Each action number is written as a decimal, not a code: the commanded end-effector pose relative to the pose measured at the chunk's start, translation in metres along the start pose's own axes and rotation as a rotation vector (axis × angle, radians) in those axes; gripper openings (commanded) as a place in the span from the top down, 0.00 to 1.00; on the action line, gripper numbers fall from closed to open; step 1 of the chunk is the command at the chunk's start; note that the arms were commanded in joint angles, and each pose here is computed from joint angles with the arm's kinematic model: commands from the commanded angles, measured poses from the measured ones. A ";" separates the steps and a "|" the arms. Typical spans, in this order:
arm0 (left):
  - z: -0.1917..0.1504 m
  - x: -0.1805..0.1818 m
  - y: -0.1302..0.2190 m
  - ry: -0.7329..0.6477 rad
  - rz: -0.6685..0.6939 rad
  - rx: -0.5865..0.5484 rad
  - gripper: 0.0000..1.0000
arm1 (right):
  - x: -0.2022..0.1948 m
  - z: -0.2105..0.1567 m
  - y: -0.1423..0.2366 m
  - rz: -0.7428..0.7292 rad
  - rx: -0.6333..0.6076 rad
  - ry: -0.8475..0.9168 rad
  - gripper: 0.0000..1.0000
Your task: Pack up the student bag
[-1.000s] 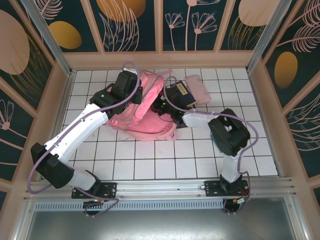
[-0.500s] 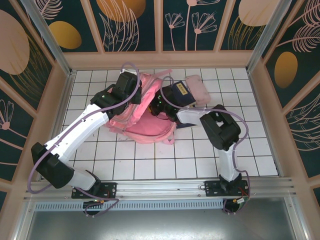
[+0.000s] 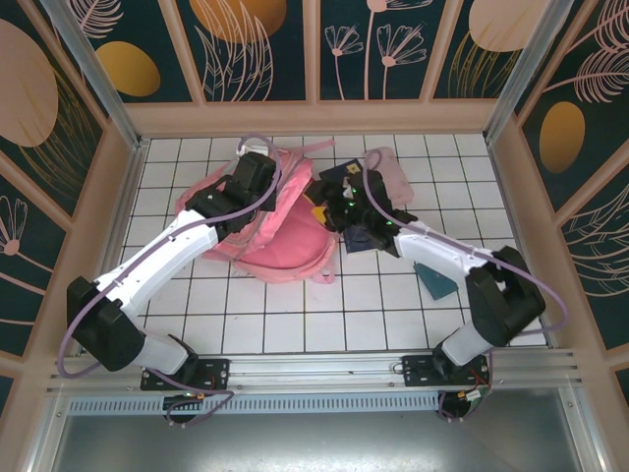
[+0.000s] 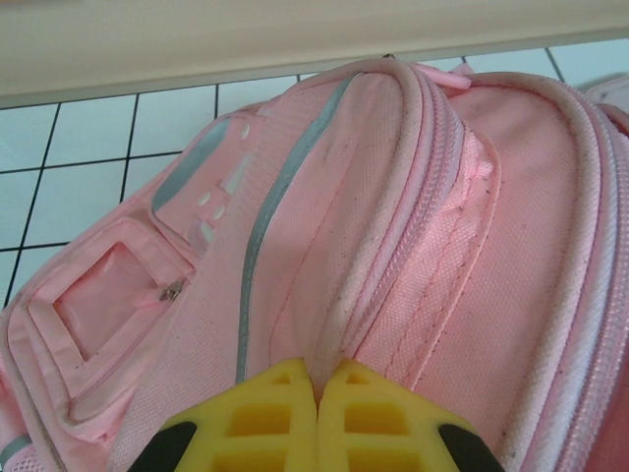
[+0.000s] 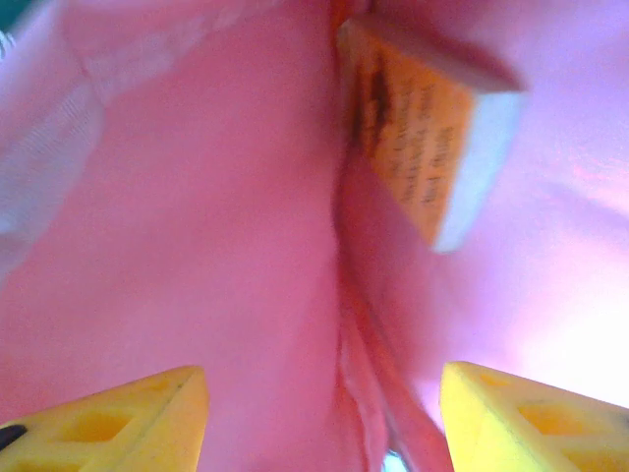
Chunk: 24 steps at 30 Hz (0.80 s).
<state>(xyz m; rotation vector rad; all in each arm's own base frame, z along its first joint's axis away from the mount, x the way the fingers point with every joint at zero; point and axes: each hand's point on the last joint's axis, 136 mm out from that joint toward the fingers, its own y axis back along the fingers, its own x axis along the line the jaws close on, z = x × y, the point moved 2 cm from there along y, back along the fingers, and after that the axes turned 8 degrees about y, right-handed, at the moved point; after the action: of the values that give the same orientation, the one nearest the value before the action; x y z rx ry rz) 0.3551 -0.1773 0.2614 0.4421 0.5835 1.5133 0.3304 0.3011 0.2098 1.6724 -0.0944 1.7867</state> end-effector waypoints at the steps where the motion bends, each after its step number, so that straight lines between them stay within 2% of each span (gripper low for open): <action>1: 0.016 0.024 0.012 0.040 0.100 -0.115 1.00 | -0.055 0.014 0.030 -0.187 -0.105 -0.008 0.37; 5: -0.004 0.042 0.015 0.017 0.144 -0.094 1.00 | -0.106 0.032 0.053 -0.290 -0.174 -0.060 0.38; 8: -0.025 0.044 0.015 -0.011 0.105 -0.041 1.00 | -0.125 0.049 0.059 -0.315 -0.206 -0.069 0.38; 13: -0.058 0.038 0.006 -0.024 0.036 0.055 1.00 | -0.137 0.071 0.038 -0.336 -0.182 -0.078 0.38; 20: -0.078 0.027 -0.006 -0.061 -0.024 0.134 1.00 | -0.147 0.093 0.004 -0.308 -0.162 -0.121 0.42; 24: -0.086 0.023 -0.011 -0.074 -0.041 0.166 0.92 | -0.150 0.105 -0.006 -0.309 -0.181 -0.133 0.45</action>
<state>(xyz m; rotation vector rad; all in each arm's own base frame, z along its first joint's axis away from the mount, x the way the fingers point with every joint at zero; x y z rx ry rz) 0.3084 -0.1603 0.1873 0.6190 0.6497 1.4172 0.3948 0.1880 0.0741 1.6002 0.0144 1.3437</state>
